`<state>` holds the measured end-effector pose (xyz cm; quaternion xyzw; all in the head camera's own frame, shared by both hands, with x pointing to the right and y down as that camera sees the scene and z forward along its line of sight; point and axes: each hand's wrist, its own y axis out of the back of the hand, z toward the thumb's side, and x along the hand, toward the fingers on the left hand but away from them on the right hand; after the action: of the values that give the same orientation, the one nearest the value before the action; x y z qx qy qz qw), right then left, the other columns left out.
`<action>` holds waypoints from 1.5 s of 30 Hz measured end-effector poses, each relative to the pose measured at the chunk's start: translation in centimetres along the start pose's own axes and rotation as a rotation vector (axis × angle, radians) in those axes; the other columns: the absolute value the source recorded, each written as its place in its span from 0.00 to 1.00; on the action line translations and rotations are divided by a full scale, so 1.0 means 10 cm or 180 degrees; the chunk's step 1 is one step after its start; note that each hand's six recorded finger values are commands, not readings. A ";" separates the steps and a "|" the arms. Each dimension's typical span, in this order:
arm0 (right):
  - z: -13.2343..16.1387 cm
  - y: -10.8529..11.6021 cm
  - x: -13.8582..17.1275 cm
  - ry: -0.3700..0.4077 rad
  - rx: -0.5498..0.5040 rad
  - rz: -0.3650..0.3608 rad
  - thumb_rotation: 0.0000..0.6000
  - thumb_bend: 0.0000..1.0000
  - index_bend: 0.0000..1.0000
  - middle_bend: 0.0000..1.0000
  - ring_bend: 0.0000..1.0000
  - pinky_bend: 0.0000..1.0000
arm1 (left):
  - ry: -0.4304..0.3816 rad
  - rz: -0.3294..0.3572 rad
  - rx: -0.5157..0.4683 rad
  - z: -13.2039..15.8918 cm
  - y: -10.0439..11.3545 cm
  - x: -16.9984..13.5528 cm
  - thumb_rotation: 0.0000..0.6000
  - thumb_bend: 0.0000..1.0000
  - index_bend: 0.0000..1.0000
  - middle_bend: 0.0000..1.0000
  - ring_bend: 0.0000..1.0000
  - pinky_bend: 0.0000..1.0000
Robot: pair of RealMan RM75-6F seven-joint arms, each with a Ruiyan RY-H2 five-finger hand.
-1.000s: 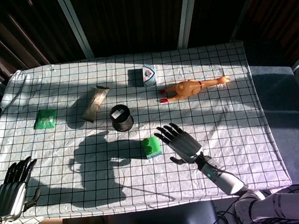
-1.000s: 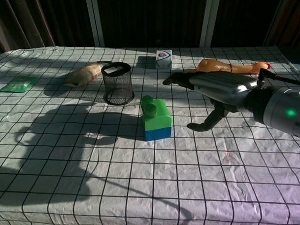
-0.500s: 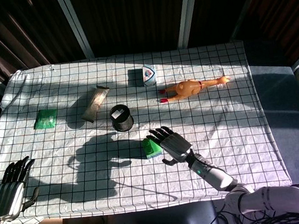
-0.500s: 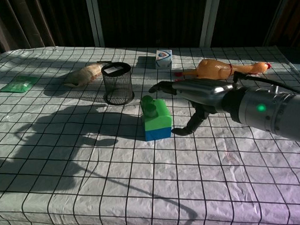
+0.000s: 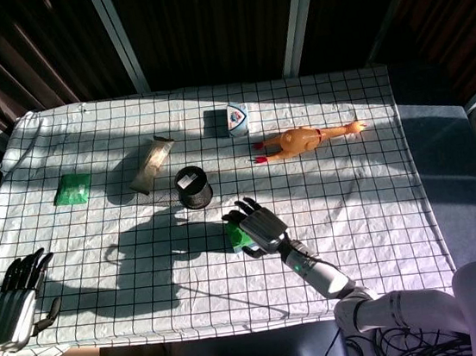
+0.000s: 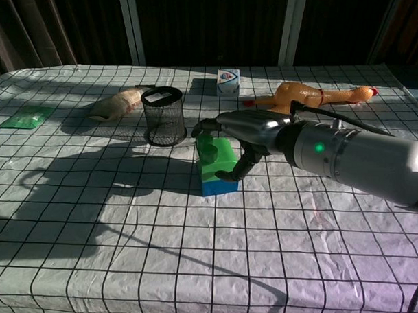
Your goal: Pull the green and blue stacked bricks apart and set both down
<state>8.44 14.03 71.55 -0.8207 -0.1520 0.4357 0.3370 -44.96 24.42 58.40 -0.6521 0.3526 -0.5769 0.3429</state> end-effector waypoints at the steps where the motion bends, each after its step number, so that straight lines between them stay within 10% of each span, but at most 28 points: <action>1: 0.00 0.01 0.00 -0.0004 0.0002 -0.0016 1.00 0.35 0.29 0.27 0.04 0.05 | -0.0002 0.0001 -0.0001 0.00 0.00 0.00 1.00 0.41 0.00 0.00 0.00 0.05; 15: 0.01 0.05 -0.01 -0.0053 0.0081 -0.0308 1.00 0.39 0.83 0.63 0.43 0.29 | -0.0046 -0.0034 -0.0064 0.02 0.00 -0.01 1.00 0.41 0.00 0.00 0.00 0.05; 22: 0.09 0.34 0.18 0.0124 -0.0211 -0.0700 1.00 0.39 0.90 0.68 0.47 0.32 | -0.0222 -0.0087 -0.0514 0.03 0.01 0.07 1.00 0.41 0.00 0.01 0.00 0.07; 38: 0.32 0.95 0.34 0.0483 -0.1572 -0.0826 1.00 0.39 0.90 0.68 0.47 0.32 | -0.0951 -0.0568 -0.3700 0.50 -0.44 0.62 1.00 0.35 0.00 0.01 0.00 0.06; 45: 0.52 0.98 0.26 0.0625 -0.1714 -0.0804 1.00 0.39 0.90 0.68 0.47 0.32 | -0.1184 -0.1101 -0.4408 1.10 -0.72 0.89 1.00 0.34 0.00 0.03 0.00 0.07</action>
<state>5.24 10.48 61.24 -0.8932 -0.3294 0.2531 0.1720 -32.80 21.00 68.02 -0.8526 0.4642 -0.1479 -0.1890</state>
